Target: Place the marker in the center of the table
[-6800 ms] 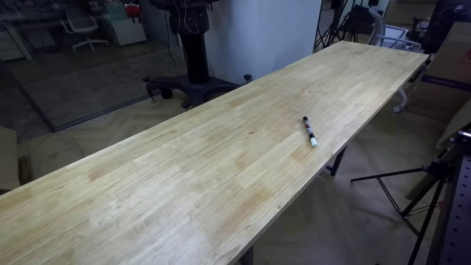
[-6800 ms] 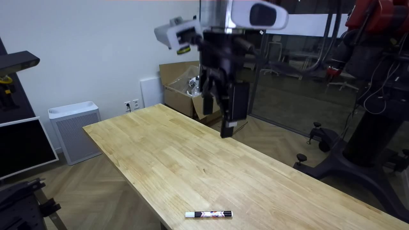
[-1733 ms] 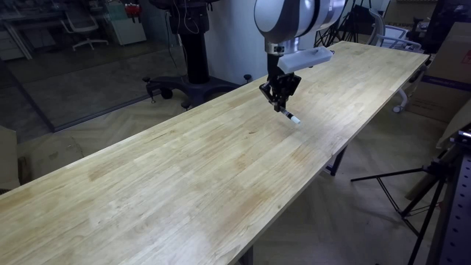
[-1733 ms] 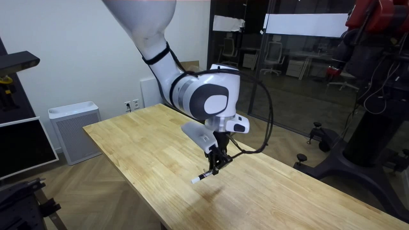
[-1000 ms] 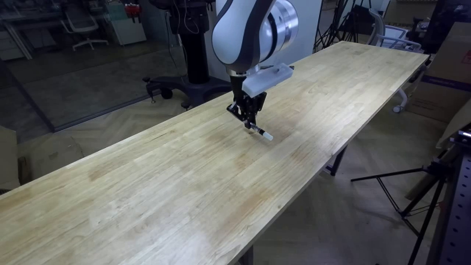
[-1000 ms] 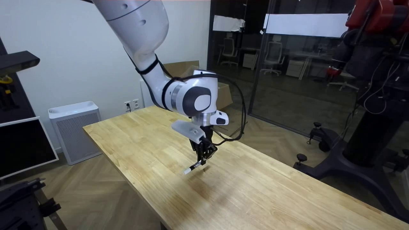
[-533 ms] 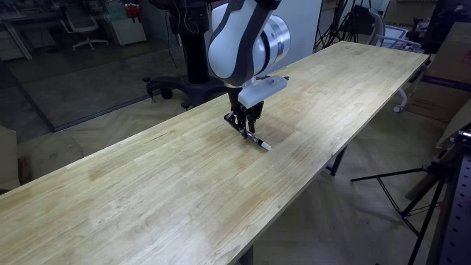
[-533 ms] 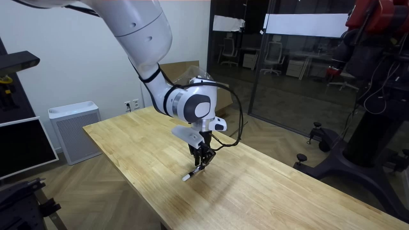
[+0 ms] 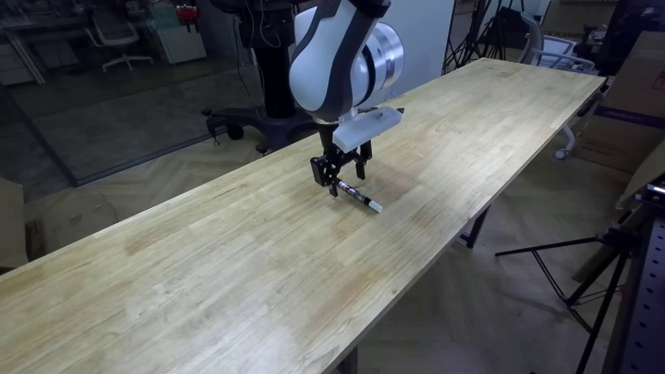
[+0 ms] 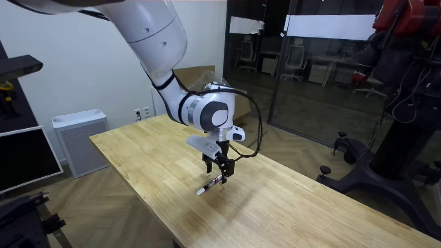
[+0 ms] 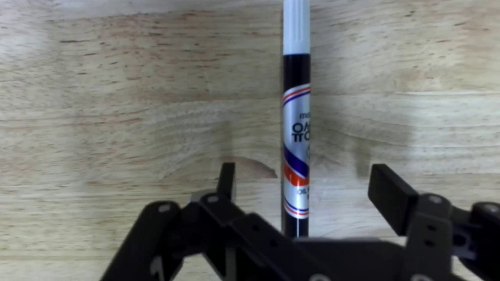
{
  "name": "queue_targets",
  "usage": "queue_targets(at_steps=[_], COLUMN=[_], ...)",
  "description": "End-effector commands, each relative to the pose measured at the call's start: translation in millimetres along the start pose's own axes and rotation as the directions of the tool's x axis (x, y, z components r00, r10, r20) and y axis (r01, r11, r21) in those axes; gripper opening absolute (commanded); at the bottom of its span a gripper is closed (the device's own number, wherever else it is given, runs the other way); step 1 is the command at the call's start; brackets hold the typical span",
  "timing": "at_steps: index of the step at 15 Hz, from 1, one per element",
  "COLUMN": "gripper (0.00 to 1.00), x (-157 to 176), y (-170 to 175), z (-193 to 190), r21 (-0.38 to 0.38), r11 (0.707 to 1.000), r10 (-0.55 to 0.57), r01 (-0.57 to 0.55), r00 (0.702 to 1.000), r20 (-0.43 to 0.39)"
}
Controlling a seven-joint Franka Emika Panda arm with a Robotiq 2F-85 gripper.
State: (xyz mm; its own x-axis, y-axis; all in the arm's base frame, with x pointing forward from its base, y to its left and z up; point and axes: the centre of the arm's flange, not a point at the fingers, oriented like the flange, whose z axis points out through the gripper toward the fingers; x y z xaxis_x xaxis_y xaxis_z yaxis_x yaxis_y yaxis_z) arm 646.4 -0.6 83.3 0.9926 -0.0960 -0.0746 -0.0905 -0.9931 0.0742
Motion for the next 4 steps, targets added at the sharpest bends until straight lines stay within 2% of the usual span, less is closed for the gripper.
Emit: queue_targets(at_steps=[1, 4], gripper=[1.00, 1.00], x=[3, -7], y=[-4, -3], z=[-21, -43], r21=[-0.009, -0.023], r11=[0.998, 0.994], r10=[0.055, 0.106], r01=[-0.055, -0.105], r00=[0.998, 0.994], r20=[-0.001, 0.022])
